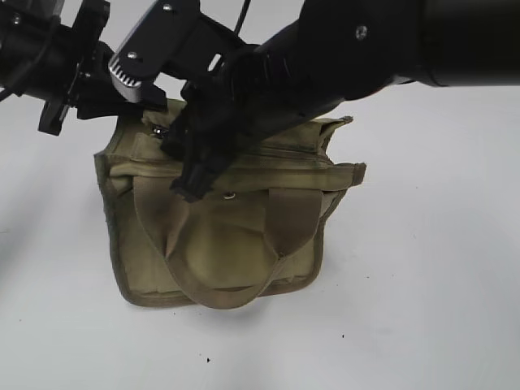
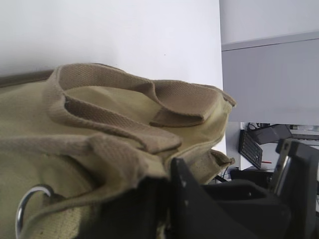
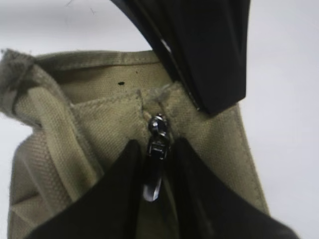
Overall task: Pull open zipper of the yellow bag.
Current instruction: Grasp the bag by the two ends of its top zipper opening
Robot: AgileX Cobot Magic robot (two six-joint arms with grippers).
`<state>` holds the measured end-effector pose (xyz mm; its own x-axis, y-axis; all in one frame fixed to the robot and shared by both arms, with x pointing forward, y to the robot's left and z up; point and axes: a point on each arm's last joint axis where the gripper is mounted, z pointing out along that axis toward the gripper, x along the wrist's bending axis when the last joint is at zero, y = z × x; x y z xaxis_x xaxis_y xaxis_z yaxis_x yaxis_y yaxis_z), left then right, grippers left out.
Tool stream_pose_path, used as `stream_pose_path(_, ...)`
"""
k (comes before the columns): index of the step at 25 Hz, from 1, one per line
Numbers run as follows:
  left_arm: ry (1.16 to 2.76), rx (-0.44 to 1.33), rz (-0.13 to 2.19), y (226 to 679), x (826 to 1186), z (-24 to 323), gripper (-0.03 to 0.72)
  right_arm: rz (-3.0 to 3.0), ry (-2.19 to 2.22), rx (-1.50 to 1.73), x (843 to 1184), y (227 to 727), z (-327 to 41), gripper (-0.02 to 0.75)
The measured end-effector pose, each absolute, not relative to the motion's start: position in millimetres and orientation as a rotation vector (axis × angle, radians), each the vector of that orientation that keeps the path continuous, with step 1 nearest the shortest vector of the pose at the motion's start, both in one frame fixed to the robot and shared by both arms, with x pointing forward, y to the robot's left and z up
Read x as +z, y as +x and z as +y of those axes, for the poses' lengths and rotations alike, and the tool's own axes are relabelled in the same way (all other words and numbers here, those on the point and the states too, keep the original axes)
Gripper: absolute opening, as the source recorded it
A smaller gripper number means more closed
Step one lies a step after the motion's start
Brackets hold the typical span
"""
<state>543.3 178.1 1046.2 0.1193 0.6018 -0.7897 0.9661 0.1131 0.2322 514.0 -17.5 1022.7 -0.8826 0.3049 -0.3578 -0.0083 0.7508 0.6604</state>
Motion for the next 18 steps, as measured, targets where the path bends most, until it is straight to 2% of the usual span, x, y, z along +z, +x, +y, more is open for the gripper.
stream_pose_path(5,1.581,-0.565,1.574,543,1046,178,0.029,2.513,0.163,0.889,1019,515,-18,0.075)
stream_pose_path(8,1.581,-0.566,1.574,543,1046,178,0.029,2.520,0.139,0.867,1019,514,-19,0.071)
stream_pose_path(10,1.581,-0.567,1.573,543,1046,178,0.029,2.528,0.129,0.855,1018,514,-19,0.013)
stream_pose_path(14,1.582,-0.570,1.572,543,1046,178,0.029,2.538,0.137,0.834,1019,515,-24,0.002)
stream_pose_path(18,1.570,-0.582,1.570,543,1047,177,0.029,2.581,0.282,0.806,1026,522,-45,0.002)
